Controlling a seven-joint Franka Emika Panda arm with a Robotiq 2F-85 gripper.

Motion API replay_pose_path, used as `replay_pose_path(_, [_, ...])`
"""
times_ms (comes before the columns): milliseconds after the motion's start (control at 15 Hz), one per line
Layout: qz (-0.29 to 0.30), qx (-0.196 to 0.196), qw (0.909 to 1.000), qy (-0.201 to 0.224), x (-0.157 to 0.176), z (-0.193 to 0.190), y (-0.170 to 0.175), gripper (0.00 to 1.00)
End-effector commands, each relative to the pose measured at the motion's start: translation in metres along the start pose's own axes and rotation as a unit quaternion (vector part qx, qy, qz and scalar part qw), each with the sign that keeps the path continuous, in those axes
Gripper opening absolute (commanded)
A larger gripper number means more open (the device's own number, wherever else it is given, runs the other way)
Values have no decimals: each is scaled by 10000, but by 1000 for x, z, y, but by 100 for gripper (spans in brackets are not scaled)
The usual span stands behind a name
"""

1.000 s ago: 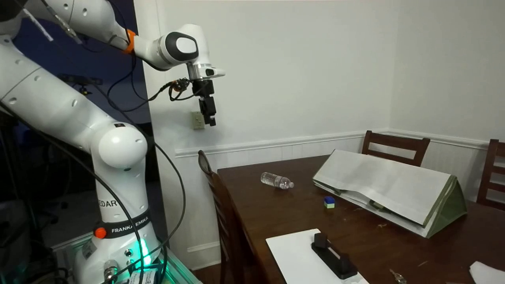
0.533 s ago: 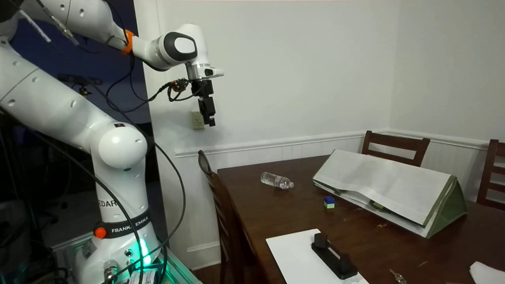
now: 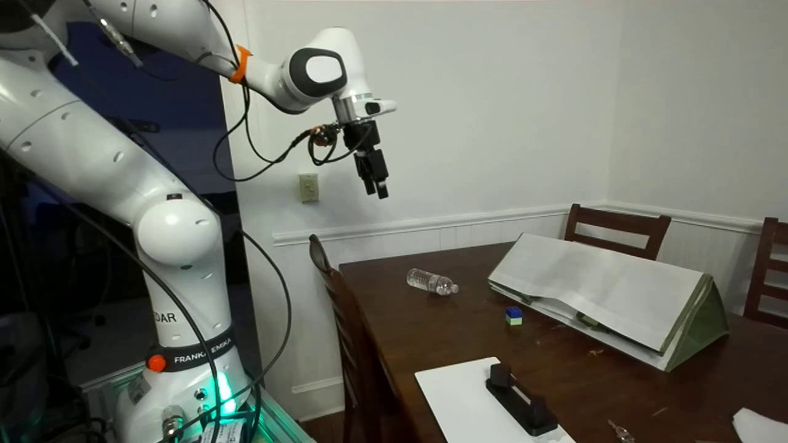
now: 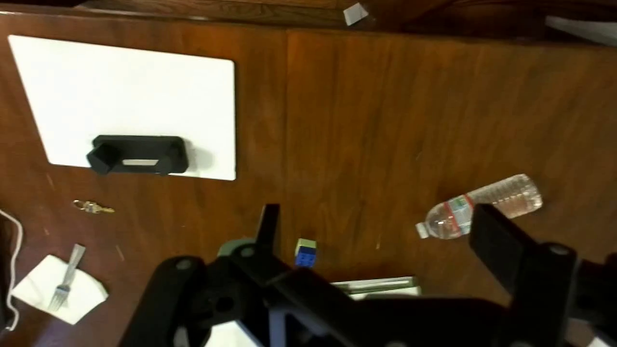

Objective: Unplug from the white cable from the black laptop

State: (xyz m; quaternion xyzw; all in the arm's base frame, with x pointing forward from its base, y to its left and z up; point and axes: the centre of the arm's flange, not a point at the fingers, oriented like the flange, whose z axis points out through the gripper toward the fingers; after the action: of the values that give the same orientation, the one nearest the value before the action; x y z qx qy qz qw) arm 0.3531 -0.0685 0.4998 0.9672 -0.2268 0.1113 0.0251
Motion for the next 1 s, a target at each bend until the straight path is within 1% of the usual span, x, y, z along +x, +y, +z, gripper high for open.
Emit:
replay_pose_path(0, [-146,-367,9992,-108,55,36,75,100])
replay_pose_path(67, [-213,-503,9983,-179,63,48,96,100])
replay_pose_path(200, [-264,-607,9977,-142,79,69,127,100])
replay_pose_path(267, [-246,-540,9982,-81,89,77,138,100])
replay_pose_path(400, [-166,-409,9988,206,112,89,153,100])
replay_pose_path(533, [-46,-382,9982,454,139,95,167,100])
replay_pose_path(600, [199,-476,9982,295,149,98,173,100])
replay_pose_path(667, [-4,-478,9982,349,112,91,161,100])
replay_pose_path(800, [87,-530,9981,310,129,98,169,100])
replay_pose_path(933, [99,-557,9980,289,136,103,170,100])
